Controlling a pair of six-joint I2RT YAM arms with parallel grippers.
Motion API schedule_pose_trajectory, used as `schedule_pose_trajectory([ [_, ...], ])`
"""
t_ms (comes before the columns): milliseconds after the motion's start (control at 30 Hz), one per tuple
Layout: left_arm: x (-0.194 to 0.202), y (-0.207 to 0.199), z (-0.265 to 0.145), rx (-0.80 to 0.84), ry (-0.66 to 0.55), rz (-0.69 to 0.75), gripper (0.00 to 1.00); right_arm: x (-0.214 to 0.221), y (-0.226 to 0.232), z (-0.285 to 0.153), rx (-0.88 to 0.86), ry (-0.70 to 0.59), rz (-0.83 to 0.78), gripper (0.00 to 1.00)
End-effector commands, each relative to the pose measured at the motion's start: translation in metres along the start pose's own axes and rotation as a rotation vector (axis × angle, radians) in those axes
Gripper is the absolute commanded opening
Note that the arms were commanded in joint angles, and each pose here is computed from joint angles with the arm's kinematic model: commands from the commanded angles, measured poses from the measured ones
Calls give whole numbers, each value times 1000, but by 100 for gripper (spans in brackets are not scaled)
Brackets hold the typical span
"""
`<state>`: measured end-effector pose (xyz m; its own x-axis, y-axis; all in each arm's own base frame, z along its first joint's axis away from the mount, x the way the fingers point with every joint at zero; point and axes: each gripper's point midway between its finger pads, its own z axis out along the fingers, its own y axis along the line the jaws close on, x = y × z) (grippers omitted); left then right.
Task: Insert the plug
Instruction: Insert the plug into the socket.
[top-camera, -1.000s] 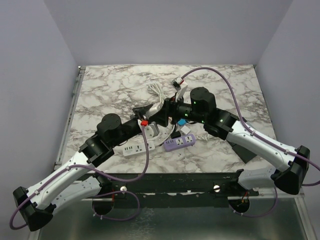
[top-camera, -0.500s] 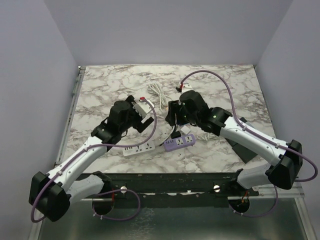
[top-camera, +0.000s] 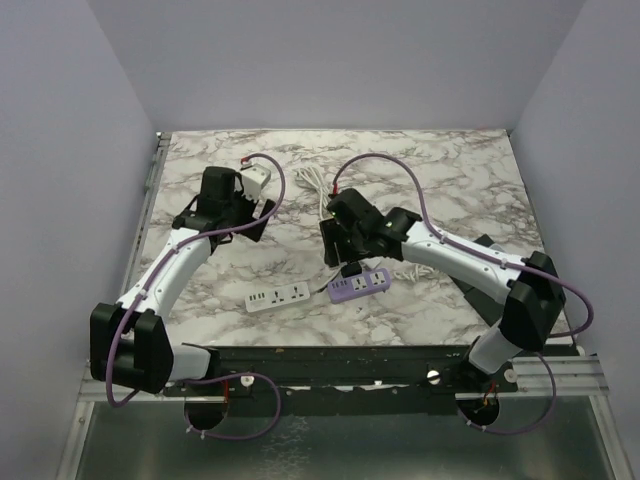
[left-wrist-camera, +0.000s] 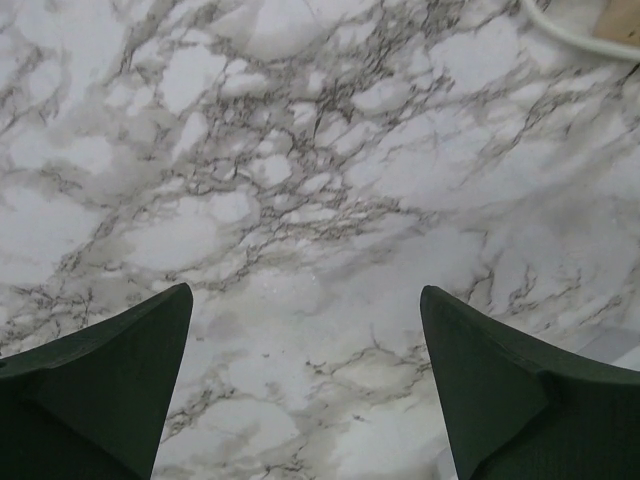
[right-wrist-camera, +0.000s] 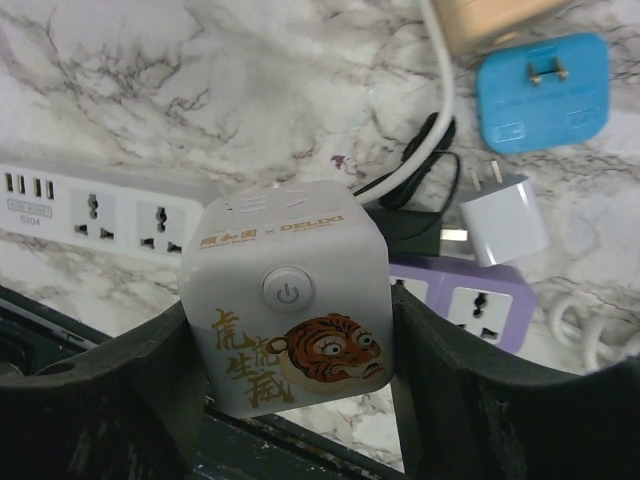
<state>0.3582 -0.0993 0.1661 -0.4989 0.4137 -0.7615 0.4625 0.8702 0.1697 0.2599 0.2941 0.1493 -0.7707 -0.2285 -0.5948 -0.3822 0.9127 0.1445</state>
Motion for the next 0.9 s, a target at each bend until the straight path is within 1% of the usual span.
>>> schedule_pose_trajectory([
  [0,51,-3,-7,143,124,42,95,15,37,3,-70,87,-30,1],
  [167,62,7,-11,147,119,60,91,20,63,15,-91,123,-35,1],
  [367,73,-6,-16,220,116,129,86,30,93,30,-84,170,-68,1],
  [500,88,-12,-20,250,138,181,82,39,100,40,-78,199,-66,1],
  [633,90,-15,-21,267,133,200,80,47,102,44,-63,219,-53,1],
  [867,84,-16,-18,274,130,167,78,55,106,48,-25,229,-78,1],
])
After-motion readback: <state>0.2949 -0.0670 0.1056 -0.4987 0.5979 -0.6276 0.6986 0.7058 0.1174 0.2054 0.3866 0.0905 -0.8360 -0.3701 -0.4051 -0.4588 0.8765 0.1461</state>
